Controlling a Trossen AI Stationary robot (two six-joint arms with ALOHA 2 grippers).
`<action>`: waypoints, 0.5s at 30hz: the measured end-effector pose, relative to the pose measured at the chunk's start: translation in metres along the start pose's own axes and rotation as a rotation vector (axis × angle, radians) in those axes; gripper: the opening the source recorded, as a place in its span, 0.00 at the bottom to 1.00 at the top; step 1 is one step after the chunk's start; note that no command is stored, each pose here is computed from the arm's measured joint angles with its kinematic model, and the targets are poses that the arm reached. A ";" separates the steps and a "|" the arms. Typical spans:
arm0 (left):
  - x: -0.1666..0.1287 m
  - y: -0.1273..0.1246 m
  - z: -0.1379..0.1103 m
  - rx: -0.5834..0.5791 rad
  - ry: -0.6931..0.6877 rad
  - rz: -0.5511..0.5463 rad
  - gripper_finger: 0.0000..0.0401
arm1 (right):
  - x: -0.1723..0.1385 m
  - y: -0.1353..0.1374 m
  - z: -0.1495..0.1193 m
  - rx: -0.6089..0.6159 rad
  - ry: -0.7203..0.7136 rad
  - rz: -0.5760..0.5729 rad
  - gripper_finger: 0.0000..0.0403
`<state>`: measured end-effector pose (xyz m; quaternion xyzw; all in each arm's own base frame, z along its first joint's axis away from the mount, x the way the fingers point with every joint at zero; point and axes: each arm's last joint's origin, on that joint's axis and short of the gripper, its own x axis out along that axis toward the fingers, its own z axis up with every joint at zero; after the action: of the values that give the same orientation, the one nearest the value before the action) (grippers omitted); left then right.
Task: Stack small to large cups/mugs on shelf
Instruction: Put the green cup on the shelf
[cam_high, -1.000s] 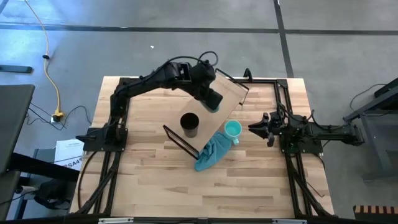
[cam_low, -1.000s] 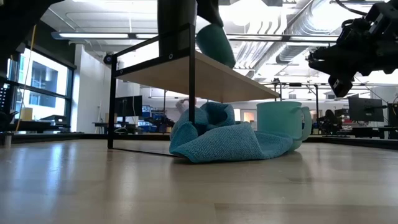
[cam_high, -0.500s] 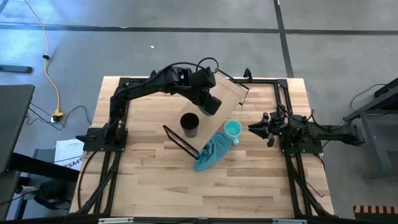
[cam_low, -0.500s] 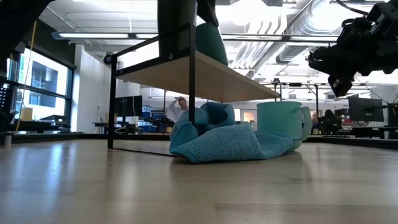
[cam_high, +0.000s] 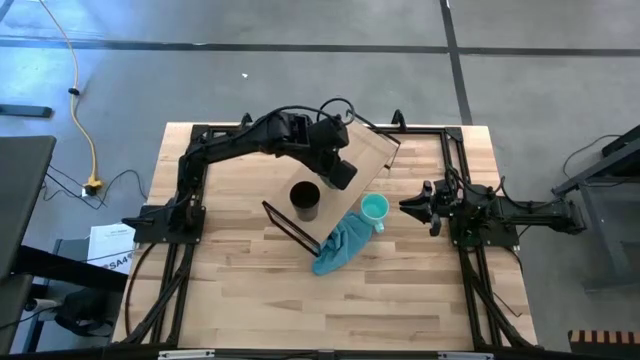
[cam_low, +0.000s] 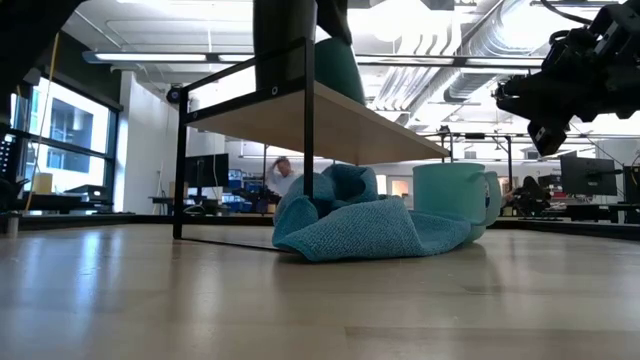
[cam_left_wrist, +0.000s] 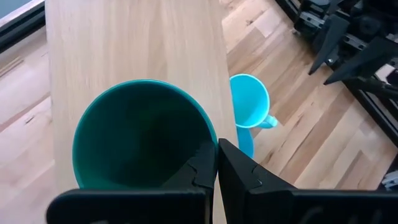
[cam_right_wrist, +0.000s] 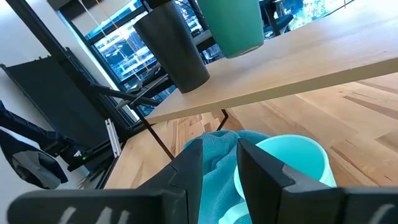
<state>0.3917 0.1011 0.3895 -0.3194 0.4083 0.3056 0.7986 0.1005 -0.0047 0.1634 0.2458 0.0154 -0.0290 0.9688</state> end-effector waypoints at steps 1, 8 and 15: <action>0.001 -0.002 -0.001 0.005 0.001 -0.003 0.00 | 0.000 0.000 0.000 0.000 0.000 0.000 0.22; 0.006 -0.005 -0.003 0.019 0.014 0.002 0.00 | 0.000 0.000 0.000 0.028 0.000 0.001 0.22; 0.008 -0.005 -0.003 0.026 0.019 0.006 0.00 | 0.000 0.000 0.000 0.031 0.000 0.001 0.22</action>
<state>0.3978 0.0981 0.3823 -0.3105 0.4206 0.2996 0.7981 0.1005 -0.0046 0.1635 0.2606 0.0149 -0.0285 0.9649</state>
